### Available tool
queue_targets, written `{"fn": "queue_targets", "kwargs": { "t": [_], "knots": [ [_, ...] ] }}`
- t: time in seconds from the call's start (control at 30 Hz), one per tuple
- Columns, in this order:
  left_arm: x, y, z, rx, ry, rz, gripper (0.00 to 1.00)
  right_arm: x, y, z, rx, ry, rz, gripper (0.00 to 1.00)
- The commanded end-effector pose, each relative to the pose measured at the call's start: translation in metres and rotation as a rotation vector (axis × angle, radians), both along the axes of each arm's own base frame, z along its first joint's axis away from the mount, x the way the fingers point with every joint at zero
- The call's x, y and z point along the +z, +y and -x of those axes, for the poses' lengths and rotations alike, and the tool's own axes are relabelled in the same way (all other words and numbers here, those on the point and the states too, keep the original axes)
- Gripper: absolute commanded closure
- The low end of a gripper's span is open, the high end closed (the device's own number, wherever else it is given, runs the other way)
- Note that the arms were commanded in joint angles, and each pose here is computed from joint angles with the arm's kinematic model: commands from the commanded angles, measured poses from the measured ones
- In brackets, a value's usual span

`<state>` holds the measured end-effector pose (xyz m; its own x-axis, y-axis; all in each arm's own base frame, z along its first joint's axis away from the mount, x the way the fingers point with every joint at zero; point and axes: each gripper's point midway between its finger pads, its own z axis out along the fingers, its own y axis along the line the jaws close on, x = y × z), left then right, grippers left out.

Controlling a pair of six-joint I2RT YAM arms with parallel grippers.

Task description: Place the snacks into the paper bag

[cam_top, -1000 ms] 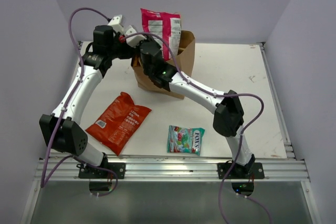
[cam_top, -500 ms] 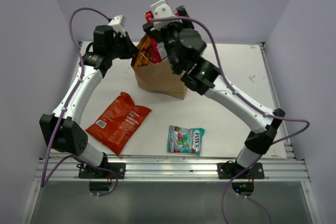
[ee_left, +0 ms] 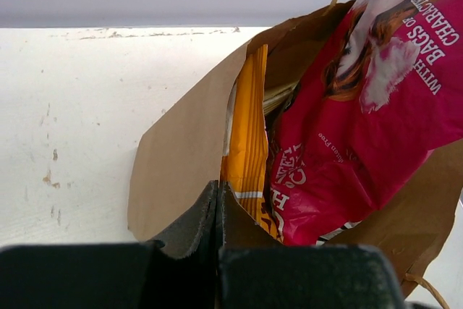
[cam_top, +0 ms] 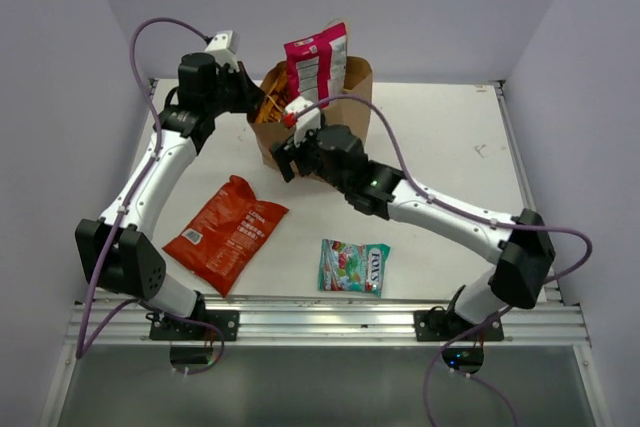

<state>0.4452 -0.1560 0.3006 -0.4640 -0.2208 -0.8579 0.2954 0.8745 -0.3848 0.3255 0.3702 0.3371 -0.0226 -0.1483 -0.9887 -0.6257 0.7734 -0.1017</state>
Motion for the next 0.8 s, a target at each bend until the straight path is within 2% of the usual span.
{"fn": "queue_targets", "kwargs": {
  "t": [0.0,0.23,0.4,0.57,0.77],
  "knots": [
    [0.038,0.002,-0.001,0.006,-0.147,0.005,1.0,-0.034,0.041,0.024,0.191,0.121,-0.118,0.19],
    [0.037,0.0,-0.001,0.013,-0.134,0.031,1.0,-0.104,0.08,0.029,0.321,0.206,-0.112,0.2],
    [0.039,0.002,0.0,0.025,-0.129,0.037,1.0,-0.133,0.111,0.041,0.453,0.278,-0.149,0.21],
    [0.043,0.003,0.001,0.031,-0.131,0.035,1.0,-0.184,0.13,0.042,0.502,0.364,-0.112,0.23],
    [0.043,0.005,0.0,0.045,-0.129,0.03,1.0,-0.212,0.139,0.048,0.541,0.428,-0.096,0.23]
  ]
}}
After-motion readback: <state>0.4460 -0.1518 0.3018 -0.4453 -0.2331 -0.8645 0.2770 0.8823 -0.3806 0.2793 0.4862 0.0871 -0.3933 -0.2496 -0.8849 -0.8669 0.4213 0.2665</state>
